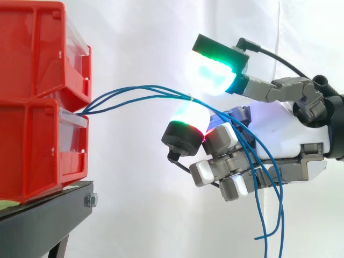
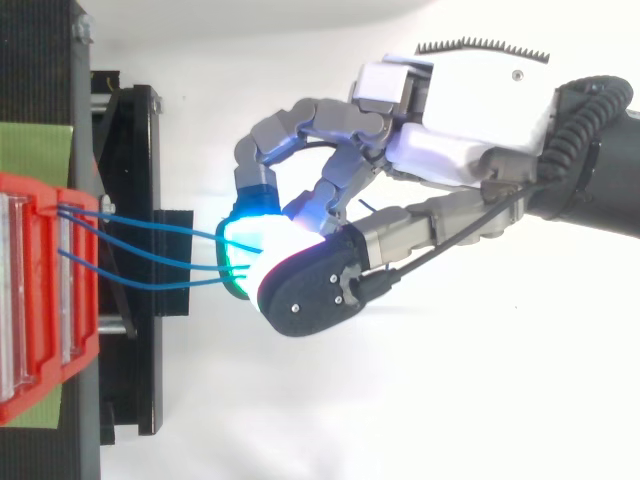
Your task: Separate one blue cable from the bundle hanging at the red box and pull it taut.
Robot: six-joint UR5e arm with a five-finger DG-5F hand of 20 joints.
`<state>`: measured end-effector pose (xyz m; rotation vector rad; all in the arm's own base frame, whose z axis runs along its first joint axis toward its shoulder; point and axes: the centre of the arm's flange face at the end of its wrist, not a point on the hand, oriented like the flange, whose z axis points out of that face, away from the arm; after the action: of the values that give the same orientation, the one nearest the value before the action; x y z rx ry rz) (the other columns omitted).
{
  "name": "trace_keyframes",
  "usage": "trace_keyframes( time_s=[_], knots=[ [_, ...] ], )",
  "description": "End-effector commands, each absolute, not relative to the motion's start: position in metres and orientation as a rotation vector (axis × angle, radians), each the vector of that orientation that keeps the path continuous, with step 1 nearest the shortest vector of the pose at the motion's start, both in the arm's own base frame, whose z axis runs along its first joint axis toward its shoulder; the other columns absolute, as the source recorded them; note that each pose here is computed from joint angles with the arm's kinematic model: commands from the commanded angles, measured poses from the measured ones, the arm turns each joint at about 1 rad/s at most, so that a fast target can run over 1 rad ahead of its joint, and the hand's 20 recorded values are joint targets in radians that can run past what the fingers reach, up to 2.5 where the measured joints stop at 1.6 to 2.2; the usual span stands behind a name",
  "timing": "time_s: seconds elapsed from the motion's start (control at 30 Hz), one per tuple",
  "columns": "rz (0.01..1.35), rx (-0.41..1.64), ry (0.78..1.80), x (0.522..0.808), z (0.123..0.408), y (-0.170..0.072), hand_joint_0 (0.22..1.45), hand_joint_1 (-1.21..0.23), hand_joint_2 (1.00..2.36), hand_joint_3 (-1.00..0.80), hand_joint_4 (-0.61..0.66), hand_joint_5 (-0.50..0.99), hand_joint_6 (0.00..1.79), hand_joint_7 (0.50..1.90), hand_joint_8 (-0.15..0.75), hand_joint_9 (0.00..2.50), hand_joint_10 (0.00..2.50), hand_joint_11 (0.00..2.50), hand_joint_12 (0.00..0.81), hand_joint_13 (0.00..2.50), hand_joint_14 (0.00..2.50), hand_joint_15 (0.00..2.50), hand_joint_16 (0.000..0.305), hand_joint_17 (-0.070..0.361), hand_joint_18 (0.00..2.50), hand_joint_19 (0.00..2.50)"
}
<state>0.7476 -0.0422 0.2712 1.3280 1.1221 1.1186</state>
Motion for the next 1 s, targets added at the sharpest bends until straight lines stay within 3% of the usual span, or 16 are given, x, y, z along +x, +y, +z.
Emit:
trace_keyframes(
  time_s=[0.0,0.17,0.23,0.37,0.47,0.57,0.7,0.97],
  knots=[
    [1.119,1.327,1.123,0.7477,0.2711,-0.0416,0.51,-0.63,1.00,-0.50,0.12,-0.11,0.82,1.18,0.374,1.03,0.02,0.81,0.388,0.98,0.02,0.69,0.054,0.122,0.91,0.87],
    [1.118,1.328,1.124,0.7476,0.2709,-0.0416,0.62,-0.75,1.00,-0.49,0.10,-0.11,0.83,1.33,0.364,1.02,0.02,0.84,0.370,0.96,0.03,0.70,0.049,0.111,0.87,0.89],
    [1.119,1.329,1.123,0.7476,0.2709,-0.0416,0.63,-0.83,1.02,-0.32,0.16,-0.12,0.86,1.47,0.366,1.01,0.02,0.87,0.375,0.96,0.03,0.69,0.050,0.112,0.87,0.88],
    [1.119,1.327,1.123,0.7477,0.2711,-0.0416,0.67,-0.89,1.02,-0.20,0.12,-0.12,0.90,1.48,0.369,1.03,0.02,0.96,0.380,0.97,0.02,0.71,0.051,0.114,0.89,0.86],
    [1.120,1.326,1.122,0.7479,0.2712,-0.0415,0.72,-0.91,1.02,-0.25,0.06,-0.14,0.92,1.42,0.362,1.00,0.02,0.97,0.377,0.96,0.02,0.71,0.051,0.115,0.89,0.84],
    [1.121,1.326,1.121,0.7480,0.2713,-0.0415,0.78,-0.95,1.00,-0.50,0.07,-0.14,0.92,1.48,0.350,0.99,0.02,0.98,0.372,0.95,0.02,0.70,0.051,0.115,0.89,0.81],
    [1.121,1.328,1.121,0.7479,0.2712,-0.0415,0.69,-1.01,1.00,-0.50,0.12,-0.12,0.92,1.46,0.345,1.09,0.02,1.23,0.367,0.94,0.03,0.71,0.050,0.113,0.89,0.81],
    [1.121,1.326,1.121,0.7480,0.2713,-0.0415,0.46,-0.97,1.00,-0.50,0.15,-0.11,0.91,1.40,0.384,1.14,0.02,1.23,0.404,0.99,0.02,0.70,0.056,0.127,0.97,0.83]
  ],
)
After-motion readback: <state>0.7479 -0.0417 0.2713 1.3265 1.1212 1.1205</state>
